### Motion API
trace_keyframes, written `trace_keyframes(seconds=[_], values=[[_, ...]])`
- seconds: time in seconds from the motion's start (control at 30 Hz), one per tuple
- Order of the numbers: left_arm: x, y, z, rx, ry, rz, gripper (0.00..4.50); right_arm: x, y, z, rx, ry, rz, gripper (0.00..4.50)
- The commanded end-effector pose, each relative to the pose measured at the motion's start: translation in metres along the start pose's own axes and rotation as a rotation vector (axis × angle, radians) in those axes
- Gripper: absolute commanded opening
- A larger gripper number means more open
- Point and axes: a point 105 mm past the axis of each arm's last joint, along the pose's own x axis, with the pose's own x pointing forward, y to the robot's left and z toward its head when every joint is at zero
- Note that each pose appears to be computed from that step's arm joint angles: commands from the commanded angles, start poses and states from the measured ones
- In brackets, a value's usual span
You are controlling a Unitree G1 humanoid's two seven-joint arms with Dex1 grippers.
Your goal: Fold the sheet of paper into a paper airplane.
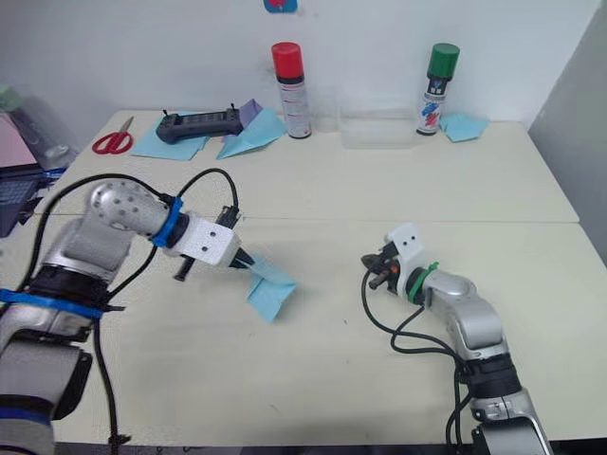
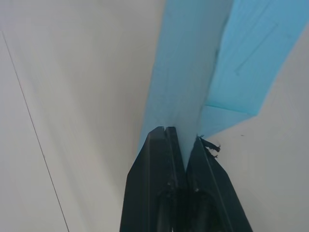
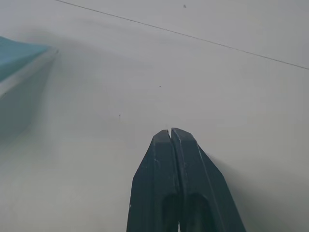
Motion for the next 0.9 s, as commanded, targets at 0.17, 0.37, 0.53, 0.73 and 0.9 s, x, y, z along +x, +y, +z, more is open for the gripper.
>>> trace_keyframes(seconds=[0.17,0.37,0.53,0.73,0.9], values=[[0.043,-0.021,0.010,-0.156,0.078,0.117,0.01,0.006,0.002,0.015,-0.032,-0.079,-0.002,0.00],[0.054,-0.012,0.025,-0.231,0.020,0.205,1.04,-0.002,-0.001,0.015,-0.060,-0.074,0.014,0.30],[0.024,0.001,0.012,-0.260,-0.015,0.290,2.40,-0.009,0.005,0.025,-0.041,-0.093,0.072,1.53],[-0.026,-0.023,0.025,-0.311,-0.322,0.295,4.11,-0.036,0.063,0.014,-0.178,-0.060,0.373,3.51],[-0.048,-0.037,0.015,-0.490,-0.435,0.353,4.50,-0.038,0.080,-0.003,-0.232,-0.041,0.429,4.49]])
